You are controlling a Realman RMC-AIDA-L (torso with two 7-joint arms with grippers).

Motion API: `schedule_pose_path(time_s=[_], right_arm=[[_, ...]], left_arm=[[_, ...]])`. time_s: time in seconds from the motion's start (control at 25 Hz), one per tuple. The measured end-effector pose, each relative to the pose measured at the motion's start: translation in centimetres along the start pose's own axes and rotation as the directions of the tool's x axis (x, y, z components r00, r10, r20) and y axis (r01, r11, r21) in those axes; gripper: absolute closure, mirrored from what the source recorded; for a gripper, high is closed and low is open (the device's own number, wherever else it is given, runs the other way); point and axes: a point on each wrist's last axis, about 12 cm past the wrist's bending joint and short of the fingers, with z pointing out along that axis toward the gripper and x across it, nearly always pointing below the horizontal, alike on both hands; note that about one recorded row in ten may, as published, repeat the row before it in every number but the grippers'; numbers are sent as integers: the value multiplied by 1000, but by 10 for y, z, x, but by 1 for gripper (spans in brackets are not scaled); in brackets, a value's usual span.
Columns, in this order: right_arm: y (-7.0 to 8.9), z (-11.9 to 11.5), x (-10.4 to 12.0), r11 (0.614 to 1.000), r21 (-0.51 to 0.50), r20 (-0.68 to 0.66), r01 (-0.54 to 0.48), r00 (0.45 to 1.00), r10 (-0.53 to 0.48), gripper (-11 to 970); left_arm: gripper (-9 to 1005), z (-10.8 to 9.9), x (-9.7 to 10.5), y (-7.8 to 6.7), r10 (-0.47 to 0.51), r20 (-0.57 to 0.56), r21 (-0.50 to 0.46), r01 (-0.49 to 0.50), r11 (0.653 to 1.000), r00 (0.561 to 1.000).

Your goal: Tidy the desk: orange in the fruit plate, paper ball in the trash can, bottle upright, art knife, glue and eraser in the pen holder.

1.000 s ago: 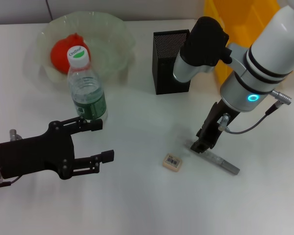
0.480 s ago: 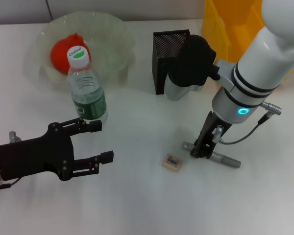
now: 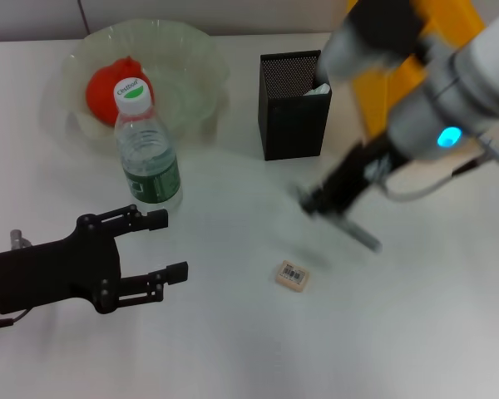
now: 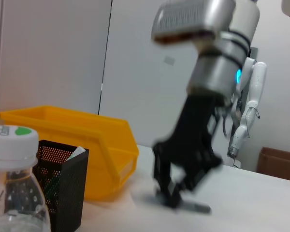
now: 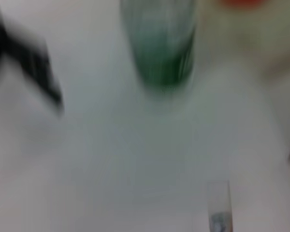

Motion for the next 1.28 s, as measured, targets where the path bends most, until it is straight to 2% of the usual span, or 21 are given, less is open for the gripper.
schedule_pose_path(time_s=[0.04,0.08,0.12,0.16,0.2,0.24,0.28,0.32,0.44,0.48,0.52,0.6,0.68,0.76,0.96,1.12,1.2,1.24,1.28], right_arm=[[-4,-9,1,999,-18,78,-27,997,28,814],[-16,-25,7,993,-80,290,-82,952,102,815],[-16,-25,7,993,-80,290,-82,952,102,815],[-23,-30,11,987,-118,399,-104,906,143,815],[-33,-32,20,976,-182,572,-117,795,202,816],[-33,-32,20,976,-182,572,-117,795,202,816],[-44,-26,31,974,-198,702,-109,678,218,817],[-44,-26,31,974,-198,702,-109,678,218,817],[-55,-7,43,980,-165,828,-108,524,197,819],[-58,9,47,984,-127,884,-128,435,171,819],[-58,9,47,984,-127,884,-128,435,171,819],[-61,23,48,984,-80,906,-161,400,139,818],[-64,36,47,978,-23,909,-209,402,107,818],[-67,37,47,974,3,910,-227,405,92,812],[-70,38,46,969,-10,893,-245,434,119,780],[-71,31,50,965,-47,894,-257,420,155,755],[-72,27,52,964,-61,894,-258,415,168,670],[-73,14,54,968,-87,891,-234,417,181,628],[-73,14,54,968,-87,891,-234,417,181,586]], left_arm=[[210,0,0,0,0,0,0,0,1000,1000],[210,0,0,-1,-1,3,3,1,1000,1000],[210,0,0,-1,-1,3,3,1,1000,1000],[210,0,0,-1,0,5,5,0,1000,1000],[210,0,0,-2,1,7,7,-1,1000,1000],[210,0,0,-2,1,7,7,-1,1000,1000],[210,1,0,-2,1,7,8,-1,1000,1000],[210,1,0,-2,1,7,8,-1,1000,1000],[210,1,0,-3,1,7,9,-1,1000,1000],[210,1,0,-3,0,7,9,0,1000,1000],[210,1,0,-3,0,7,9,0,1000,1000],[210,1,0,-3,0,9,10,0,1000,1000],[211,2,1,-3,3,12,12,-3,1000,1000],[211,3,1,-4,7,14,13,-7,1000,1000],[211,0,0,-3,9,38,-9,-9,1000,999],[211,0,-1,-3,10,50,-10,-9,1000,999],[211,0,-1,-3,11,50,-9,-10,1000,999],[211,-1,-1,-3,11,48,-7,-11,1000,999],[211,-1,-1,-3,11,48,-7,-11,1000,999]])
